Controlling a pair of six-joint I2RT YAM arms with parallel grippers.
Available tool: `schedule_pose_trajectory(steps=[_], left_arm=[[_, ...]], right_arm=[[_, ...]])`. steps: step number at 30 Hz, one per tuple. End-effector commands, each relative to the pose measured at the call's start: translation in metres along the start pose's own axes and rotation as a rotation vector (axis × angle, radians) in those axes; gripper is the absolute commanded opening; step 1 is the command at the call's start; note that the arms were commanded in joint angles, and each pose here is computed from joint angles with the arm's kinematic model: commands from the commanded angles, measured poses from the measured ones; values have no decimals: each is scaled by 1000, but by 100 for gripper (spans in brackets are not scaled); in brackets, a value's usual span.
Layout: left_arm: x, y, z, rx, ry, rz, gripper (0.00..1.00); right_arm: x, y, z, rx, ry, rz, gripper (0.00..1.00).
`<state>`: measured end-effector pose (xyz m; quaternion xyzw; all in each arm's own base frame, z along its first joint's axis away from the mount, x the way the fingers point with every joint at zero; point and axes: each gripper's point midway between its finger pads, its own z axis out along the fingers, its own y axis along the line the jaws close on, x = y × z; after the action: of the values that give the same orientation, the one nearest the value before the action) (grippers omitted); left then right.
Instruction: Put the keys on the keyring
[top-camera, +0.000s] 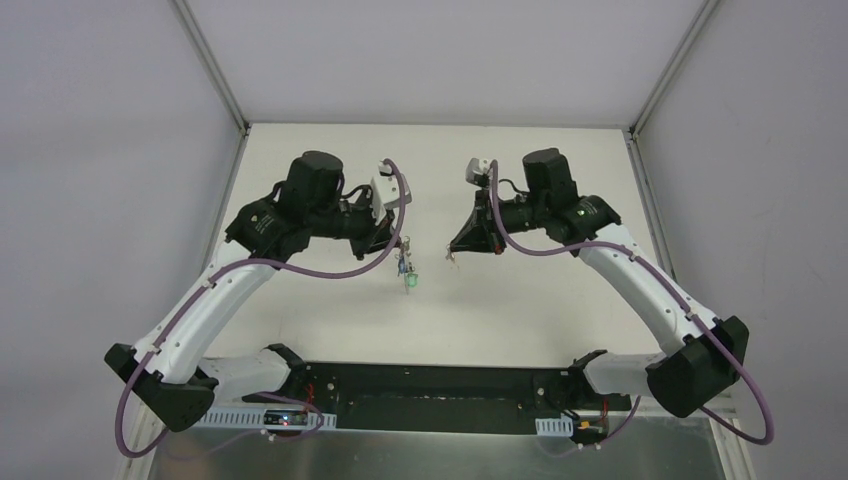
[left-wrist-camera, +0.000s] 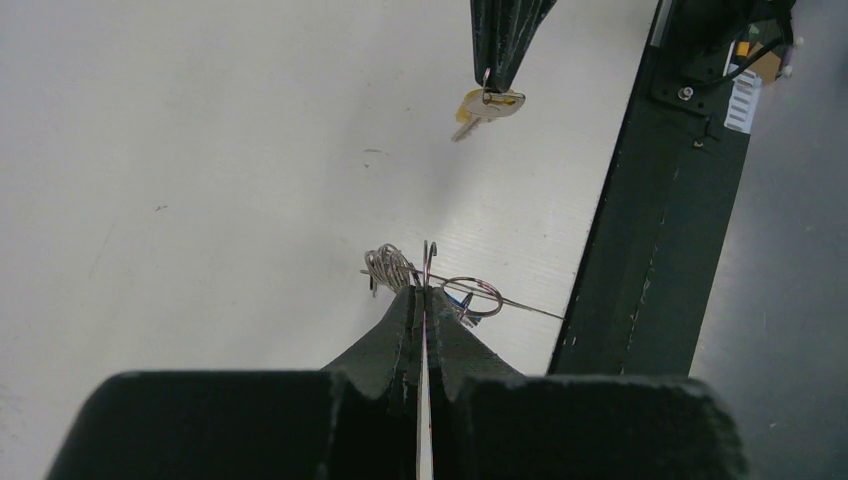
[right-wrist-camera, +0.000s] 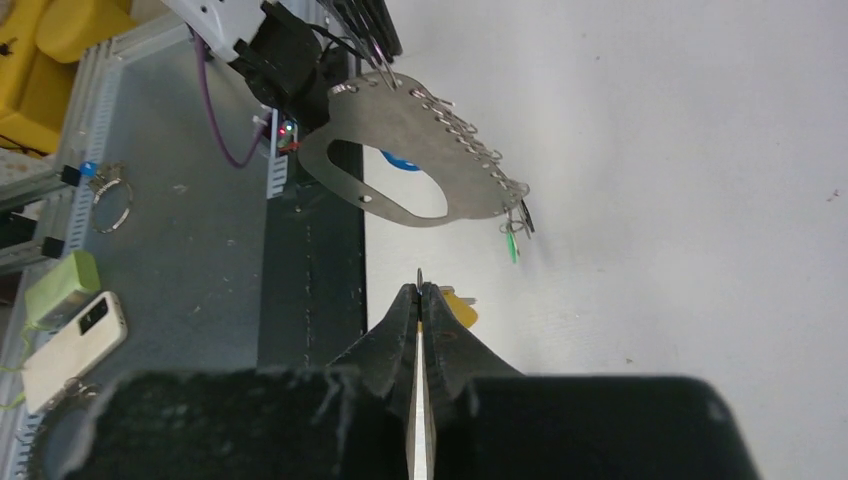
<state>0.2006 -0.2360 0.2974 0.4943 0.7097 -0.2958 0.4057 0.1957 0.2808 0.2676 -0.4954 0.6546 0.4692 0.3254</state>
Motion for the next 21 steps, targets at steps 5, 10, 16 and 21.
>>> schedule_pose_trajectory(steps=[5, 10, 16, 21], left_arm=[[-13, -4, 7, -23, -26, -34, 0], [-16, -4, 8, -37, -15, -56, 0], [-17, -4, 10, -50, -1, -98, 0], [-16, 0, 9, -80, -15, -101, 0]], right_arm=[[-44, 17, -2, -108, -82, 67, 0], [-53, 20, 0, -148, -93, 91, 0], [-50, 19, 1, -154, -107, 90, 0], [-42, 10, -4, -112, -115, 101, 0]])
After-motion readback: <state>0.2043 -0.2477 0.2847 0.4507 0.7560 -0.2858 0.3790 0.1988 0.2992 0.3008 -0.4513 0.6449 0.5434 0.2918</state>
